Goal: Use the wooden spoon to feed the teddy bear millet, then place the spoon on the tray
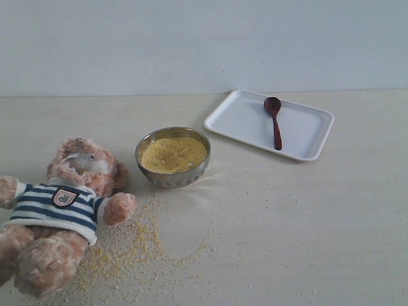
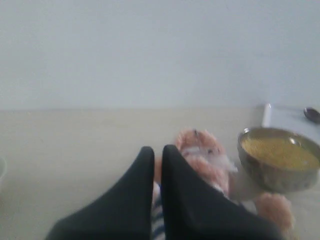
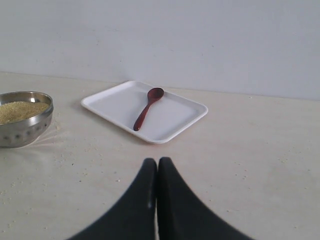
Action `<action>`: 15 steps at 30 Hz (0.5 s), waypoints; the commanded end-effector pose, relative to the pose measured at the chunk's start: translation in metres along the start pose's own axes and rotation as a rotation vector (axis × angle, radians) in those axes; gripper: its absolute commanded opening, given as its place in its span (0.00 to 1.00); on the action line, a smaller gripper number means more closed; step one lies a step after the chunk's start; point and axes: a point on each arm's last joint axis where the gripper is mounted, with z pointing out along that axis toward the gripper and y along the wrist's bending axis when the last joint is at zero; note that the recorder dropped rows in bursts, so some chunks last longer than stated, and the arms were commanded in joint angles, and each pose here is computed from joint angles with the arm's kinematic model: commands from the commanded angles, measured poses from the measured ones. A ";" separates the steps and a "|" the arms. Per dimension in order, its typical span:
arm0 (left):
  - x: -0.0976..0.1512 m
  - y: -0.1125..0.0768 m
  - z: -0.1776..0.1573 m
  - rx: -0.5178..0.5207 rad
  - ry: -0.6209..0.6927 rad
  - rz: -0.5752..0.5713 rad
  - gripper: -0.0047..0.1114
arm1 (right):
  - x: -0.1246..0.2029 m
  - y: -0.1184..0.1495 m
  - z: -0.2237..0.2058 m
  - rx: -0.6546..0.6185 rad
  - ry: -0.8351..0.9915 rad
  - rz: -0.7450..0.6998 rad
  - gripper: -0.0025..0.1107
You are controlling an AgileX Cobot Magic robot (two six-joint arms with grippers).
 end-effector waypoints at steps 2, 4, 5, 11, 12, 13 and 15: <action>-0.009 0.001 -0.001 -0.002 -0.106 -0.003 0.09 | -0.001 0.000 0.000 0.002 -0.011 -0.001 0.02; -0.009 0.001 -0.001 -0.002 -0.106 0.008 0.09 | -0.001 0.000 0.000 0.002 -0.011 -0.001 0.02; -0.009 0.001 -0.001 -0.003 -0.106 0.025 0.09 | -0.001 0.000 0.000 0.002 -0.011 -0.001 0.02; -0.009 0.001 -0.001 -0.006 -0.106 0.077 0.09 | -0.001 0.000 0.000 0.002 -0.011 -0.001 0.02; -0.009 0.001 -0.001 -0.006 -0.106 0.077 0.09 | -0.001 0.000 0.000 0.002 -0.011 -0.001 0.02; -0.009 0.001 -0.001 -0.006 -0.106 0.077 0.09 | -0.001 0.000 0.000 0.002 -0.011 -0.001 0.02; -0.009 0.001 -0.001 -0.006 -0.106 0.077 0.09 | -0.001 0.000 0.000 0.002 -0.011 -0.001 0.02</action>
